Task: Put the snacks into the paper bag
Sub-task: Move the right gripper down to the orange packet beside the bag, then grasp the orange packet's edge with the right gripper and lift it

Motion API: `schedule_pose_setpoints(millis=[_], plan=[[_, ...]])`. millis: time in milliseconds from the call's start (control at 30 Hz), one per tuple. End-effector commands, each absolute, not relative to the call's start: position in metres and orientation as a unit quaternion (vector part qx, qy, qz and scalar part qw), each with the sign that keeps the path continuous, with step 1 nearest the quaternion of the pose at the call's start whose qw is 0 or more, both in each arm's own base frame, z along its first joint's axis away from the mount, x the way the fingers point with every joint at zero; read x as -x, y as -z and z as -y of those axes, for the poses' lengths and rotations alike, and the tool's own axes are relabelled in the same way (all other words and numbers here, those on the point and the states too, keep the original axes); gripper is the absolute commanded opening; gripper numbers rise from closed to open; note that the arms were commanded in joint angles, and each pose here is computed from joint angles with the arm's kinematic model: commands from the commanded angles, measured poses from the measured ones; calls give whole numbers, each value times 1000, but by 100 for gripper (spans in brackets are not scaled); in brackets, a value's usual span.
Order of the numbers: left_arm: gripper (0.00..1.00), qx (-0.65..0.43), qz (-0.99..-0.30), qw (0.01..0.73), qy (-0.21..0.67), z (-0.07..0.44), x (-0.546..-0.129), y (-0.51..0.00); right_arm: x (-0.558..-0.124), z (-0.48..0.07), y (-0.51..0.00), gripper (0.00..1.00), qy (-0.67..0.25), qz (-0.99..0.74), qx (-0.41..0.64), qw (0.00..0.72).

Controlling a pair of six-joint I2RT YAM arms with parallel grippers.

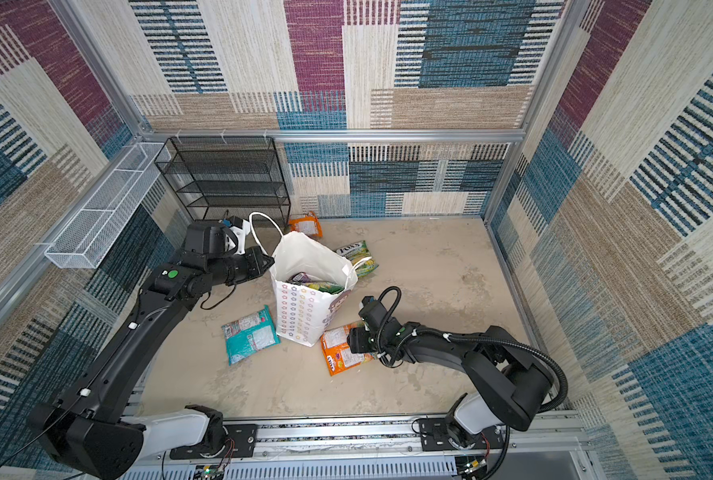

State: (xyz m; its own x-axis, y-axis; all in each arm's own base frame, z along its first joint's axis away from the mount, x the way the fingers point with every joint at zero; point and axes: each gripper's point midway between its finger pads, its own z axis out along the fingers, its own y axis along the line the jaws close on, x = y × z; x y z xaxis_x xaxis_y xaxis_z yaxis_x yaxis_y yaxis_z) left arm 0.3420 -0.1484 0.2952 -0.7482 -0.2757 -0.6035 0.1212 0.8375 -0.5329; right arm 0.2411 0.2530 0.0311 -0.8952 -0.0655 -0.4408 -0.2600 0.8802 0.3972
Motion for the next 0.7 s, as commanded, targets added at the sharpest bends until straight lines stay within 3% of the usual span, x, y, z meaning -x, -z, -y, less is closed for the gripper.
schedule_pose_setpoints(millis=[0,467,667], plan=[[0,33,-888,359,285,150,-342,-300,-223,-248,-15,61,-221,-957,88,163],[0,28,-888,361,284,152,-340,-301,-230,-238,-30,21,-211,-954,75,198],[0,26,-886,367,282,151,-339,-305,-240,-235,-49,10,-213,-949,68,222]])
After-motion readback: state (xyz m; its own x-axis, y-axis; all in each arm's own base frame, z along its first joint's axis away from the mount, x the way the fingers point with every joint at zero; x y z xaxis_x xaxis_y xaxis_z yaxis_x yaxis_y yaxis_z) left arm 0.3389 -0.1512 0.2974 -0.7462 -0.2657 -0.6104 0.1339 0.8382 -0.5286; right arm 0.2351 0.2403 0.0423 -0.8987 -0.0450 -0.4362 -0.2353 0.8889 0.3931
